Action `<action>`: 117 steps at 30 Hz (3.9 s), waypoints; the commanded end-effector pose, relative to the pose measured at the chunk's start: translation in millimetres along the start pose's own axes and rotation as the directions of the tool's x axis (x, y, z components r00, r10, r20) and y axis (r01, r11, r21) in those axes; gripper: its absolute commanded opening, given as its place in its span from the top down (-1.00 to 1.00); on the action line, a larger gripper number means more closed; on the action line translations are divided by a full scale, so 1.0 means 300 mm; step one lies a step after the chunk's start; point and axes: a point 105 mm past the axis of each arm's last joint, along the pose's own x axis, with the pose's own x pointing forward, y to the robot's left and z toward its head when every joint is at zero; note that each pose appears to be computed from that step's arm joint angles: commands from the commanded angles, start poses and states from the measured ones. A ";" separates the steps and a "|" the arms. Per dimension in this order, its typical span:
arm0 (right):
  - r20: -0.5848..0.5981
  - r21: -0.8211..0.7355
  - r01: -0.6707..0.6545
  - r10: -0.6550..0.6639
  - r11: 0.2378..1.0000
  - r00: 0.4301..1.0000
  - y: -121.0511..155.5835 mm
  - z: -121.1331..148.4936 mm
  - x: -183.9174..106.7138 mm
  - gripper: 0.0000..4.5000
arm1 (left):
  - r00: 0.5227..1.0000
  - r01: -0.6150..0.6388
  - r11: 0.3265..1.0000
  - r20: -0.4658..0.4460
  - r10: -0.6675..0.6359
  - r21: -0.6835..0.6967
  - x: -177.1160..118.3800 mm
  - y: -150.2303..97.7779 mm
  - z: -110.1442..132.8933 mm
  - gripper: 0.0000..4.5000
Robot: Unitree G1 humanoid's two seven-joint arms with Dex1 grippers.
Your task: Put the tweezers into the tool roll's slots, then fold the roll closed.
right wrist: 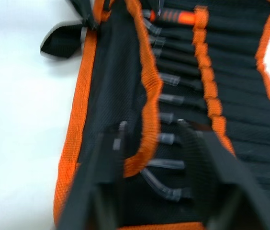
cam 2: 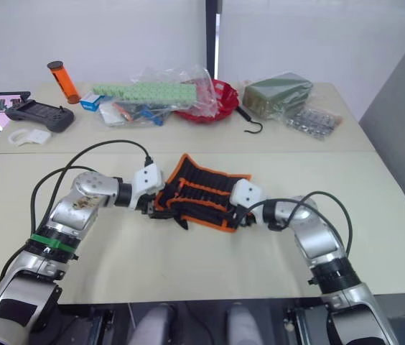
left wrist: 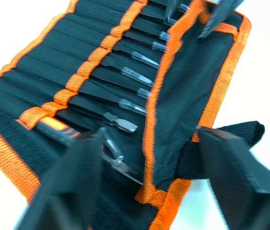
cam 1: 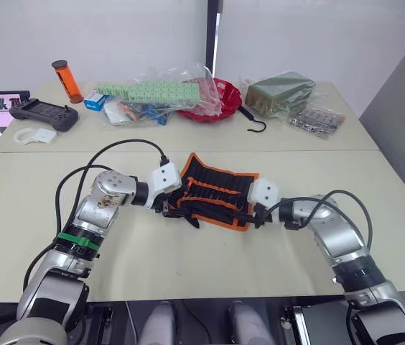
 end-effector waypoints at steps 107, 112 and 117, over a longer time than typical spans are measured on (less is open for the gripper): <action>-0.106 0.249 0.488 -0.477 0.837 0.873 0.020 -0.149 0.076 1.00 | 0.951 -0.263 0.925 0.087 0.297 -0.274 0.157 -0.024 -0.207 0.98; -0.075 0.254 0.461 -0.458 0.850 0.886 0.028 -0.129 0.076 1.00 | 0.943 -0.254 0.920 0.137 0.305 -0.298 0.143 -0.016 -0.178 0.98; 0.063 0.295 0.410 -0.446 0.863 0.893 0.001 -0.019 0.054 1.00 | 0.901 -0.197 0.933 0.321 0.293 -0.301 0.071 0.006 -0.035 0.98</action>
